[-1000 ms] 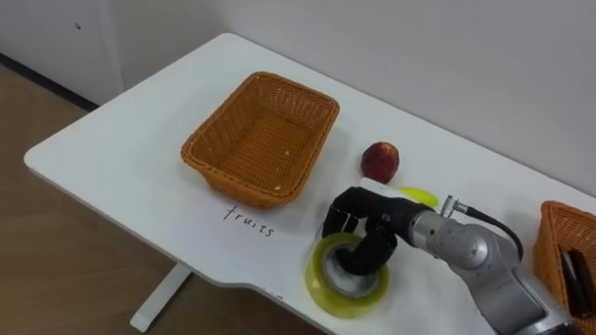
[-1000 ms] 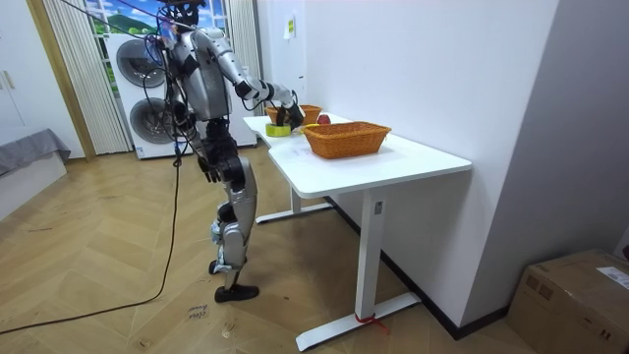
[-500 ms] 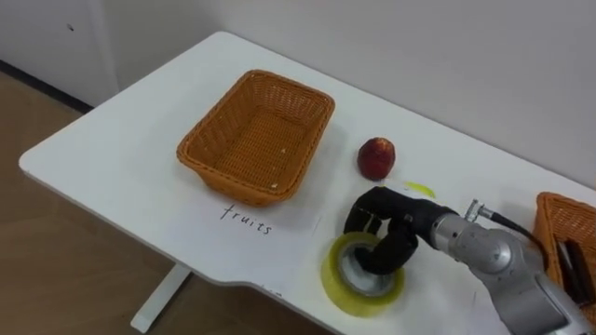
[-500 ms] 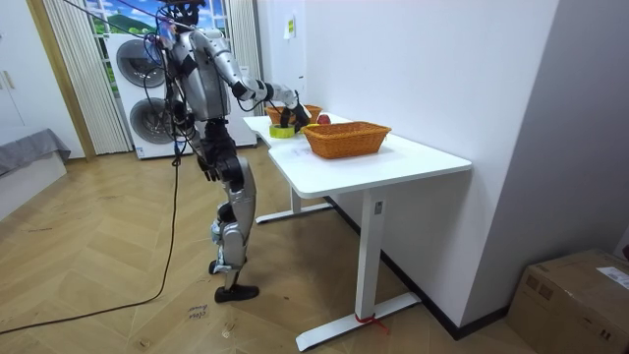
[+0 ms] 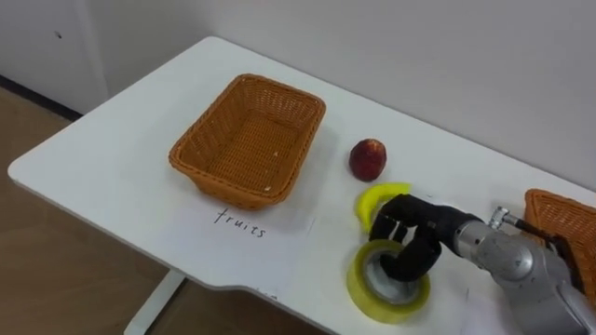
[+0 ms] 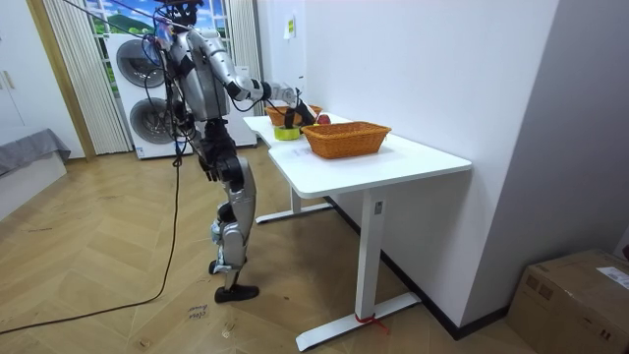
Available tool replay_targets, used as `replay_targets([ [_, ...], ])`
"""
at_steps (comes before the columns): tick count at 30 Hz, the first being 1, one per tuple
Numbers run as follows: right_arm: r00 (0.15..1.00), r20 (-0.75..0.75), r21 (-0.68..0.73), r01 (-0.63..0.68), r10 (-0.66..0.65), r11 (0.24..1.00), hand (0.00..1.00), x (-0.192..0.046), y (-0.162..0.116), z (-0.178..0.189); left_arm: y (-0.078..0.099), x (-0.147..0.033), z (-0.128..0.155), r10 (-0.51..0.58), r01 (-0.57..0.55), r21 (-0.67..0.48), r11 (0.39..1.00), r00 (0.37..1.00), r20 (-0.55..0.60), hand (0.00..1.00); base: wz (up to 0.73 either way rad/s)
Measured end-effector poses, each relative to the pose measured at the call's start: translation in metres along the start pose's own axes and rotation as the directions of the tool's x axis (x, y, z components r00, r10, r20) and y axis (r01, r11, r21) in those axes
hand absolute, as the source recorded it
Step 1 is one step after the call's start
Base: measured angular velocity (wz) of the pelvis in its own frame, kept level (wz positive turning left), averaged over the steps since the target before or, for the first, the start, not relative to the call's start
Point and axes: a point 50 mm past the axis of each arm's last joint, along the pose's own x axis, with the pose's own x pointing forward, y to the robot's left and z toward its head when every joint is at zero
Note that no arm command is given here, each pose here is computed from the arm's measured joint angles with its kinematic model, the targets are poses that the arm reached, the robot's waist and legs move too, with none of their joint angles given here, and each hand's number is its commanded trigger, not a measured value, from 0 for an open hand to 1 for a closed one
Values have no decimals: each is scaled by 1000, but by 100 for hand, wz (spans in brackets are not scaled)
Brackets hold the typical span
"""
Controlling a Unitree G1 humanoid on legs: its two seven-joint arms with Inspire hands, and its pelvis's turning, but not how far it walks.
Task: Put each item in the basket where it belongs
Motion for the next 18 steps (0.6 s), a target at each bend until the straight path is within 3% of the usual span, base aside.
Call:
replay_targets([
  [18, 981, 29, -38, 191, -190, 981, 100, -20, -39, 2, 3, 0, 3, 10, -9, -23, 1000, 999, 45, 0, -4],
])
